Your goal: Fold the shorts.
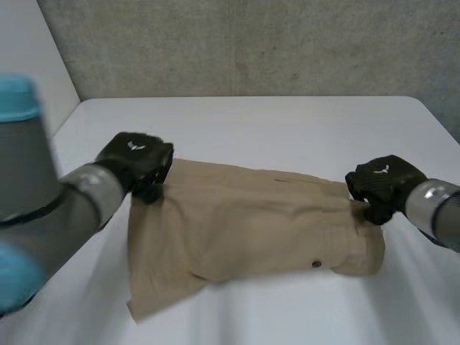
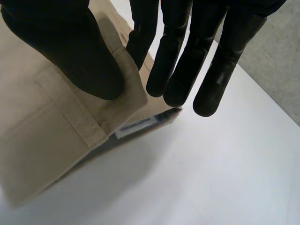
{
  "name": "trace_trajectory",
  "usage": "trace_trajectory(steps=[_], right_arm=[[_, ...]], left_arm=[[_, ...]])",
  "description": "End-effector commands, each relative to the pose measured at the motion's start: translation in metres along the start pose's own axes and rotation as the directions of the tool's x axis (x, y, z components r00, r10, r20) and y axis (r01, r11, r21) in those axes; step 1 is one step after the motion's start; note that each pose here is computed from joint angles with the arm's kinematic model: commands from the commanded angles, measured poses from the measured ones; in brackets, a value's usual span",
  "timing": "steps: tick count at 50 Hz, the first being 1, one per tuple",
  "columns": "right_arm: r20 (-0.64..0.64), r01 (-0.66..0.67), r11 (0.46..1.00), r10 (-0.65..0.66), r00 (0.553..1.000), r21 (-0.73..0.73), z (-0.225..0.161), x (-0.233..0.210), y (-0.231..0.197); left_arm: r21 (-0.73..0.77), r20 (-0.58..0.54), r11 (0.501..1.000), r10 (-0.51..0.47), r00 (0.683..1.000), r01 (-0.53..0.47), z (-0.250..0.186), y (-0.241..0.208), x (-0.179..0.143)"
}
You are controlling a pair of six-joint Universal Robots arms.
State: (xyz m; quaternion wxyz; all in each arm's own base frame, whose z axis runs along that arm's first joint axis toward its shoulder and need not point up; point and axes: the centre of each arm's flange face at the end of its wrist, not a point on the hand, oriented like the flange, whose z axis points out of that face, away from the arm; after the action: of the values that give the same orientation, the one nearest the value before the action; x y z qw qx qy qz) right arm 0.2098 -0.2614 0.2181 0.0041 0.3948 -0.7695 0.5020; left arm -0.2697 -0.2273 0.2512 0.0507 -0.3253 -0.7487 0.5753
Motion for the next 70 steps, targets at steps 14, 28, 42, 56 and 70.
trace_trajectory(steps=[14, 28, 42, 56, 70], right_arm=[[-0.287, 0.066, 0.987, -0.020, 0.958, 0.149, 0.141, 0.015, 0.003], [-0.504, 0.157, 0.924, 0.043, 0.863, 0.349, 0.112, 0.031, -0.051], [-0.239, -0.036, 0.978, 0.086, 0.967, 0.204, 0.026, -0.009, -0.016], [-0.038, -0.272, 0.958, 0.277, 0.960, 0.090, 0.031, -0.040, 0.050], [-0.123, -0.285, 0.955, 0.294, 0.948, 0.086, 0.057, -0.014, 0.069]], left_arm=[[0.173, 0.170, 0.932, 0.291, 0.941, -0.320, 0.208, 0.035, -0.008], [0.285, 0.227, 0.906, 0.254, 0.940, -0.314, 0.198, 0.017, 0.006], [0.243, 0.102, 0.970, -0.026, 0.994, 0.001, 0.075, 0.006, 0.003], [0.075, 0.080, 0.982, -0.182, 0.980, 0.176, 0.025, 0.062, 0.005], [0.035, 0.079, 0.982, -0.188, 0.979, 0.186, 0.021, 0.075, 0.008]])
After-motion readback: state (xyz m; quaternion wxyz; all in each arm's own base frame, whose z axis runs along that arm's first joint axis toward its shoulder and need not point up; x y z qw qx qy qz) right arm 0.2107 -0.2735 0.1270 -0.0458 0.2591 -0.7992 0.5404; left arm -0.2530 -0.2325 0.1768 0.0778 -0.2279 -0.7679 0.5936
